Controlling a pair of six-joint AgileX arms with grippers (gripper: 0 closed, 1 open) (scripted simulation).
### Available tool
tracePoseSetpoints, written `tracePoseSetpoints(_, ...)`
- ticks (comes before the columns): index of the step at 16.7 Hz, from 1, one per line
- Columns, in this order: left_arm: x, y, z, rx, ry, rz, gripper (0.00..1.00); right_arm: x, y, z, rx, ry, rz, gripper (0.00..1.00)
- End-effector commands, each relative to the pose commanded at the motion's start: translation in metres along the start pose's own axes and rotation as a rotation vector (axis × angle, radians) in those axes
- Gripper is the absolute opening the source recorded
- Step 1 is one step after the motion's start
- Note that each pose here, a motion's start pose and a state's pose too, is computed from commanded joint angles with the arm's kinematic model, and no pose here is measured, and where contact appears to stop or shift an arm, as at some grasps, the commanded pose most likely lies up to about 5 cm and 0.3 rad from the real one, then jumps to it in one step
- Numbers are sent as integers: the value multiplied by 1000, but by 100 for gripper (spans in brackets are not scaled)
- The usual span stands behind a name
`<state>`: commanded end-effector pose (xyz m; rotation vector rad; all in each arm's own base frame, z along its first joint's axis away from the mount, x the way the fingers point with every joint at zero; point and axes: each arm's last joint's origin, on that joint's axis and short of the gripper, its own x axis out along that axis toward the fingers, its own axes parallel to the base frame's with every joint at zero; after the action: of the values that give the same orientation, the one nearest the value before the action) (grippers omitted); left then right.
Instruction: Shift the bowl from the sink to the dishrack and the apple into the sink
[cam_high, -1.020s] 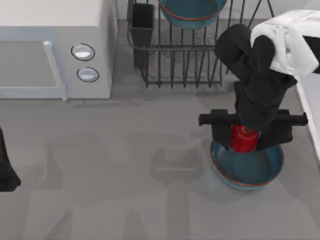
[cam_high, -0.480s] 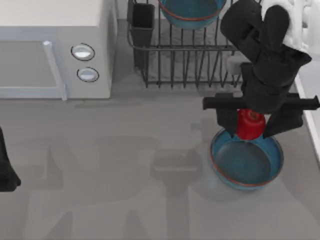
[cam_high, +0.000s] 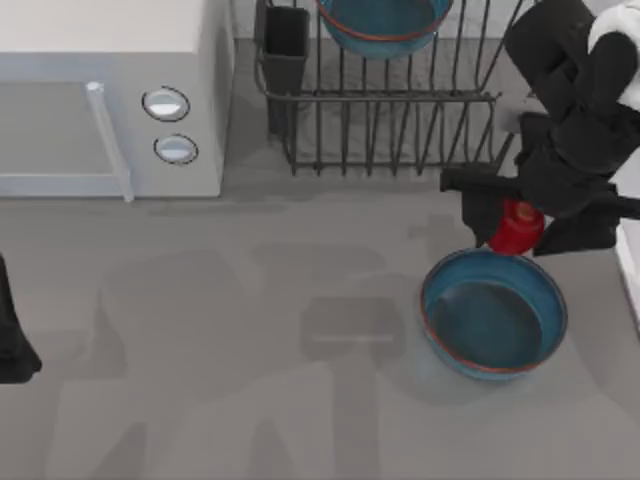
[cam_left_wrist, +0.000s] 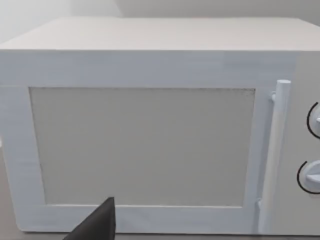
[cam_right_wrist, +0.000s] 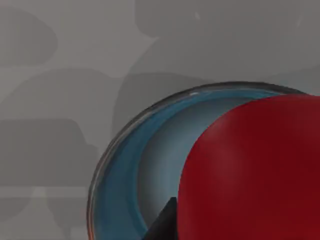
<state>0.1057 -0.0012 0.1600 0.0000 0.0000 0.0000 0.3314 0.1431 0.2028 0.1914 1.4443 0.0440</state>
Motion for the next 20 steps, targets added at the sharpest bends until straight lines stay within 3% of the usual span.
tracePoseSetpoints(7, 0, 0, 0, 0, 0, 0, 100, 22, -97, 26, 64, -330, 215, 0)
tracePoseSetpoints(11, 0, 0, 0, 0, 0, 0, 100, 20, -162, 24, 57, -615, 266, 0)
tracePoseSetpoints(15, 0, 0, 0, 0, 0, 0, 100, 3, -219, 8, 4, -936, 222, 0)
tracePoseSetpoints(20, 0, 0, 0, 0, 0, 0, 100, -33, -264, -18, -110, -1288, 63, 0)
